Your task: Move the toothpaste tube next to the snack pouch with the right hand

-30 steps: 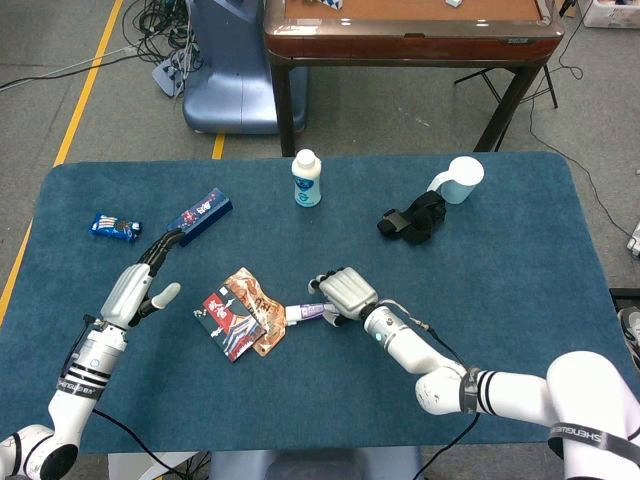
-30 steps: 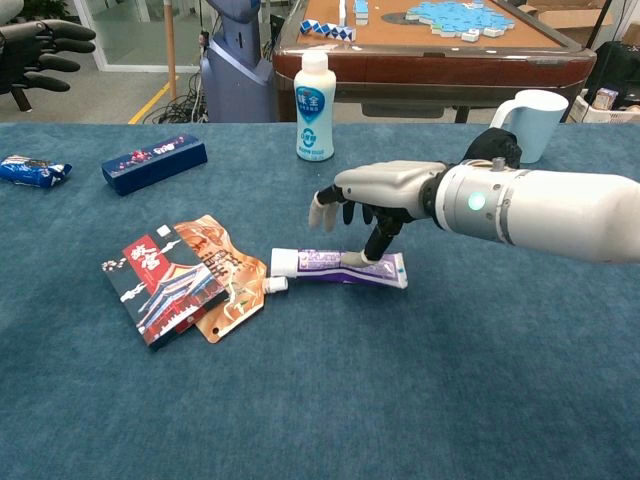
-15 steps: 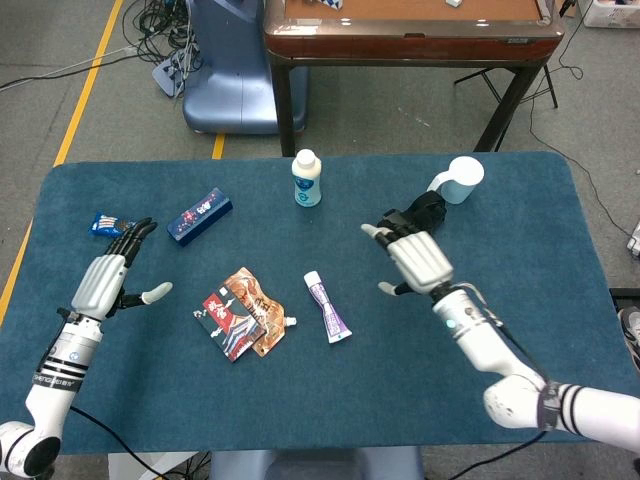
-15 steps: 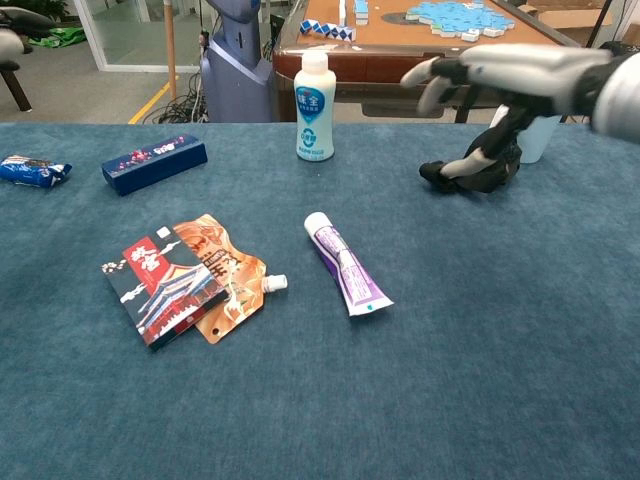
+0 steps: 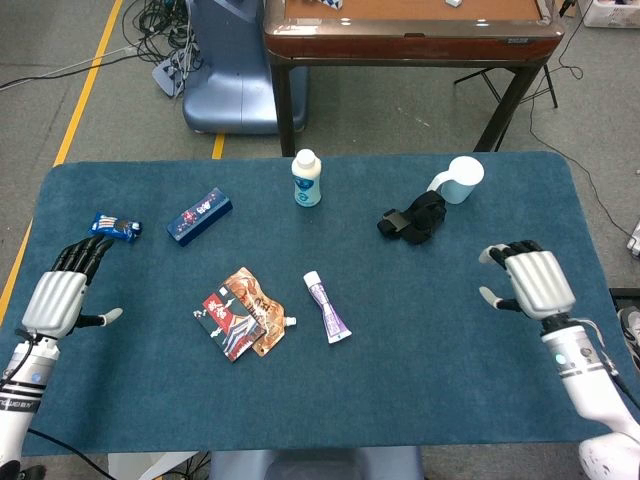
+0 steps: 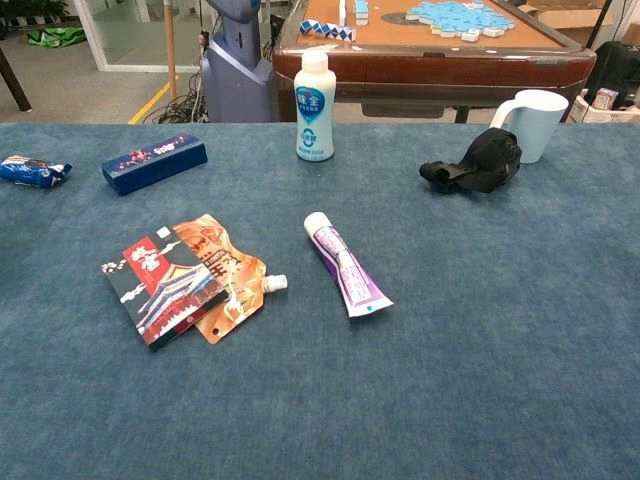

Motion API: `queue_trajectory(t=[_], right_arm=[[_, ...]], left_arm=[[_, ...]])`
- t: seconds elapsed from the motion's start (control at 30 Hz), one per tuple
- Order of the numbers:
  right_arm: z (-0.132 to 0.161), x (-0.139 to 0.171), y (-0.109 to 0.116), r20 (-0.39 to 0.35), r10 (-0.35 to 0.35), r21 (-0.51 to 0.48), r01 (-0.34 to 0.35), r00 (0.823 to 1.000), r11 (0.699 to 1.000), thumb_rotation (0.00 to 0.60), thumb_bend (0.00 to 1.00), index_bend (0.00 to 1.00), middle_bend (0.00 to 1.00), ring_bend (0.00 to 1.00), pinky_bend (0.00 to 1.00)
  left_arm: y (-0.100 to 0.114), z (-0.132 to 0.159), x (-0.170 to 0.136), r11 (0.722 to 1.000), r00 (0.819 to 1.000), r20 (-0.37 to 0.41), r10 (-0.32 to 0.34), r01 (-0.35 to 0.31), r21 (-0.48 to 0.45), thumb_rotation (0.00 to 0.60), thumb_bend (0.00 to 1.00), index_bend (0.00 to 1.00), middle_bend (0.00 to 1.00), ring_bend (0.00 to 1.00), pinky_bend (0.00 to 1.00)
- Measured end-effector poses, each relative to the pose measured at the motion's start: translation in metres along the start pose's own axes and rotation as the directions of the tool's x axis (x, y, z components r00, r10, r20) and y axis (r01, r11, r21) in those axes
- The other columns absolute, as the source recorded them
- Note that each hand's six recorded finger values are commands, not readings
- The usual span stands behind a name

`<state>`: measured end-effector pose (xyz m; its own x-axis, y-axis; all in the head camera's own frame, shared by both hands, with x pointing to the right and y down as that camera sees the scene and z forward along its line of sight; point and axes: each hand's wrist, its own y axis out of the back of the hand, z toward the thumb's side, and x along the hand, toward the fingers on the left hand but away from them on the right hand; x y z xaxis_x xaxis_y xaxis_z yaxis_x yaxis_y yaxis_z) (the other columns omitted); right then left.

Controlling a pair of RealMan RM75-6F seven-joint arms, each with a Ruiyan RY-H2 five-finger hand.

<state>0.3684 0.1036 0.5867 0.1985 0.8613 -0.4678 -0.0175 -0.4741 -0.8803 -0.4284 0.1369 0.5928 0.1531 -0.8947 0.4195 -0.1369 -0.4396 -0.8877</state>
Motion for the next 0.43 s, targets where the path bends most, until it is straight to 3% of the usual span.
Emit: queue_trajectory(t=[0.17, 0.43], right_arm=[[-0.023, 0.036, -0.002, 0.061, -0.016, -0.006, 0.016, 0.998, 1.000, 0.600, 0.31, 0.43, 0.46, 0.37, 0.27], [-0.032, 0.082, -0.003, 0.119, -0.049, -0.018, 0.052, 0.992, 0.999, 0.600, 0.31, 0.44, 0.48, 0.39, 0.27]], left_arm=[[0.000, -0.005, -0.027, 0.999, 1.000, -0.018, 0.017, -0.016, 0.052, 0.600, 0.10, 0.00, 0.00, 0.00, 0.05], [-0.005, -0.001, -0.062, 0.997, 0.999, -0.044, 0.023, -0.020, 0.068, 0.600, 0.10, 0.00, 0.00, 0.00, 0.05]])
